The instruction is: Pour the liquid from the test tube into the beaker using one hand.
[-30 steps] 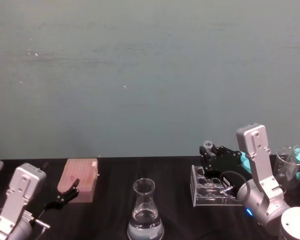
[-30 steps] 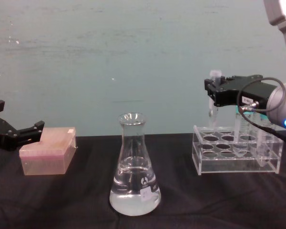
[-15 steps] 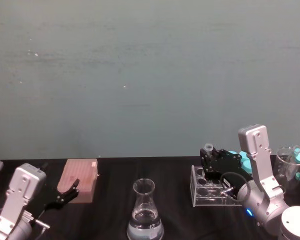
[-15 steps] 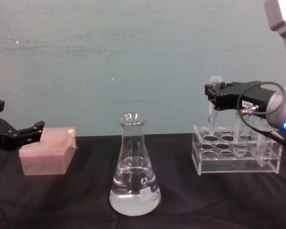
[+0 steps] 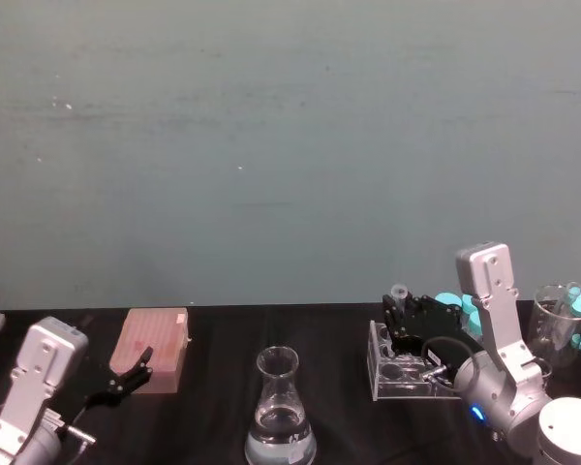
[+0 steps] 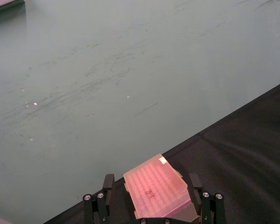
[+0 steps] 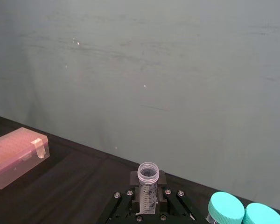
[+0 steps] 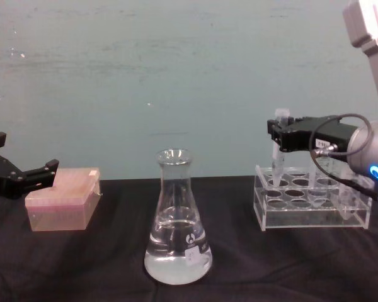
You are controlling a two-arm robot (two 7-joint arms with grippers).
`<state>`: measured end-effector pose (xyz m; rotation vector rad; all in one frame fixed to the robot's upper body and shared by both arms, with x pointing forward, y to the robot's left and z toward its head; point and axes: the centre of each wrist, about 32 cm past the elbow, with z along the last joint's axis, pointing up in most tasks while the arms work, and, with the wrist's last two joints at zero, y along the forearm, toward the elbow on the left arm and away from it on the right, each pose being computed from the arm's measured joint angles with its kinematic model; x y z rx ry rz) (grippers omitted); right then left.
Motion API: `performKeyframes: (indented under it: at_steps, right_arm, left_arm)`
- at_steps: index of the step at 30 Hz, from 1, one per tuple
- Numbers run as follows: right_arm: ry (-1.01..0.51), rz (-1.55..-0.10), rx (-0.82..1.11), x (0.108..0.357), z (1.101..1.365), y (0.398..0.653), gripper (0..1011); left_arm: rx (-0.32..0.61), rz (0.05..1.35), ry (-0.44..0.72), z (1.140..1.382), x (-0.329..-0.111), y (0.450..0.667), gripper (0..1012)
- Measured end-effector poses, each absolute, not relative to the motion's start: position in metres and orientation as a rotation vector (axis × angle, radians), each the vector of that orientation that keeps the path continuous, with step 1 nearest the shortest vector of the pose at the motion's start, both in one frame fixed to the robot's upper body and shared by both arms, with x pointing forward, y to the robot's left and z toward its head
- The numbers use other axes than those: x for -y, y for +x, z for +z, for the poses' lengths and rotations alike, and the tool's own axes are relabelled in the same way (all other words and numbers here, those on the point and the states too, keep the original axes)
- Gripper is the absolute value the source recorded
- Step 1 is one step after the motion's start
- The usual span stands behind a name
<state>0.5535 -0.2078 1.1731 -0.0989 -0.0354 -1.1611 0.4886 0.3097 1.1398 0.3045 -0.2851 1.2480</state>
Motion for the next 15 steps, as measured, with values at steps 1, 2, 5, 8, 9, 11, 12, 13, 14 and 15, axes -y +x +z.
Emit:
performKeyframes:
  at_steps: [1, 2, 5, 8, 9, 11, 12, 13, 14, 15]
  right_arm:
    - [-0.103, -1.161, 0.031, 0.2076, 1.1728, 0.5537, 204]
    - [-0.105, -1.161, 0.029, 0.2075, 1.1728, 0.5538, 204]
    - [-0.11, -1.16, 0.025, 0.2072, 1.1726, 0.5542, 204]
    - [-0.12, -1.159, 0.02, 0.2073, 1.1723, 0.555, 204]
    - [-0.122, -1.158, 0.019, 0.2073, 1.1723, 0.5552, 204]
    - [-0.126, -1.158, 0.016, 0.2075, 1.1719, 0.5557, 204]
    - [-0.127, -1.158, 0.015, 0.2075, 1.1717, 0.5559, 204]
    - [-0.128, -1.157, 0.014, 0.2074, 1.1716, 0.556, 204]
    - [-0.129, -1.157, 0.013, 0.2075, 1.1716, 0.5563, 204]
    - [-0.131, -1.157, 0.011, 0.2078, 1.1712, 0.5568, 204]
  left_arm:
    - [0.285, 1.248, 0.304, 1.1398, -0.3097, 0.4886, 1000]
    - [0.285, 1.248, 0.304, 1.1398, -0.3097, 0.4886, 1000]
    - [0.285, 1.248, 0.304, 1.1398, -0.3097, 0.4886, 1000]
    - [0.285, 1.248, 0.305, 1.1398, -0.3097, 0.4886, 1000]
    - [0.285, 1.248, 0.304, 1.1398, -0.3097, 0.4886, 1000]
    - [0.285, 1.248, 0.305, 1.1398, -0.3097, 0.4886, 1000]
    - [0.285, 1.248, 0.304, 1.1398, -0.3097, 0.4886, 1000]
    - [0.285, 1.248, 0.305, 1.1398, -0.3097, 0.4886, 1000]
    - [0.285, 1.248, 0.305, 1.1398, -0.3097, 0.4886, 1000]
    - [0.285, 1.248, 0.305, 1.1398, -0.3097, 0.4886, 1000]
